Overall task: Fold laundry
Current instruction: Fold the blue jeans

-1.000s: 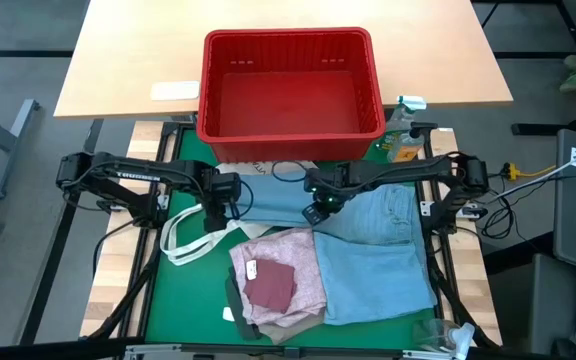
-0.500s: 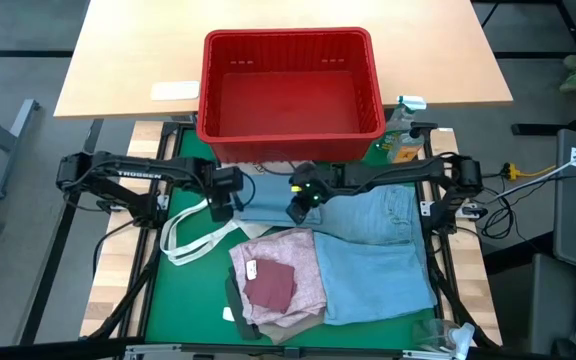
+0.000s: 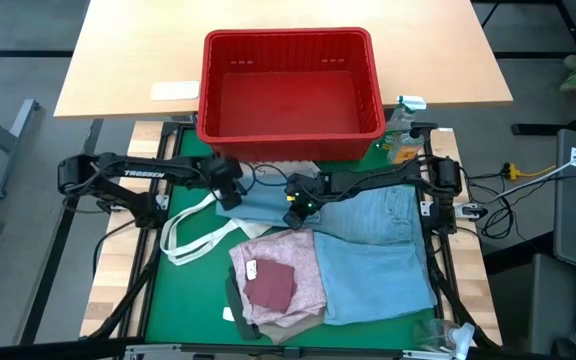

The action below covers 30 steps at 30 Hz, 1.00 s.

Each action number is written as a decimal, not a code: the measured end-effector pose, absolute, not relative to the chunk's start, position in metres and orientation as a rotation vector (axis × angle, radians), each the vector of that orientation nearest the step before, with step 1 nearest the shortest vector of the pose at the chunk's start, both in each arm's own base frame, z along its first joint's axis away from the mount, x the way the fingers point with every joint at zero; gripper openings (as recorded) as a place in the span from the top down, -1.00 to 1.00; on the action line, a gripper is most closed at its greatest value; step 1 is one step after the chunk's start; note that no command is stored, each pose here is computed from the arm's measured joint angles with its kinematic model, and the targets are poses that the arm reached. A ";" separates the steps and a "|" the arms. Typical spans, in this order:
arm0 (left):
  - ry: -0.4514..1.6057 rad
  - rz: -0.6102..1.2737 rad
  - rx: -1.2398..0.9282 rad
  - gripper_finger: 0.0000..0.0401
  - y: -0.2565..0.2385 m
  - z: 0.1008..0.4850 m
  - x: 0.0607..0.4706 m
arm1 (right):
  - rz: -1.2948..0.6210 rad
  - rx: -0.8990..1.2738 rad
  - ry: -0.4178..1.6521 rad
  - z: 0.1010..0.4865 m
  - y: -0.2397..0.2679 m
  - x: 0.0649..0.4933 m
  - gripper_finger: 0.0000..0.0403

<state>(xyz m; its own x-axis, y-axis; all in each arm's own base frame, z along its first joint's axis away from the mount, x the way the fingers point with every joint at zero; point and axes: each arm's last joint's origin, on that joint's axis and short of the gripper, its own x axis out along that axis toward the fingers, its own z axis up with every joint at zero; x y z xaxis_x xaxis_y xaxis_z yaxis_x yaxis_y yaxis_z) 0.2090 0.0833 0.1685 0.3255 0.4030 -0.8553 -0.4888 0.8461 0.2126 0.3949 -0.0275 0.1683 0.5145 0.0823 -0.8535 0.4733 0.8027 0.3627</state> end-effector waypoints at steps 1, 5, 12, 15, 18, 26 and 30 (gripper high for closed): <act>1.067 0.599 -0.086 0.48 0.087 0.165 0.208 | -0.253 0.619 1.018 0.168 -0.027 0.395 0.47; 0.985 0.648 -0.091 0.48 0.098 0.154 0.202 | -0.253 0.619 1.019 0.168 -0.027 0.395 0.47; 0.913 0.683 -0.164 0.48 0.107 0.158 0.202 | -0.253 0.619 1.021 0.168 -0.027 0.395 0.47; 0.882 0.653 -0.178 0.48 0.104 0.171 0.208 | -0.252 0.619 1.018 0.169 -0.027 0.395 0.47; 0.879 0.620 -0.180 0.48 0.099 0.186 0.212 | -0.254 0.619 1.024 0.169 -0.027 0.394 0.47; 1.066 0.489 -0.282 0.48 0.068 0.213 0.197 | -0.236 0.615 1.006 0.175 -0.027 0.394 0.47; 1.147 0.416 -0.334 0.48 0.048 0.214 0.190 | -0.211 0.602 0.975 0.183 -0.027 0.393 0.47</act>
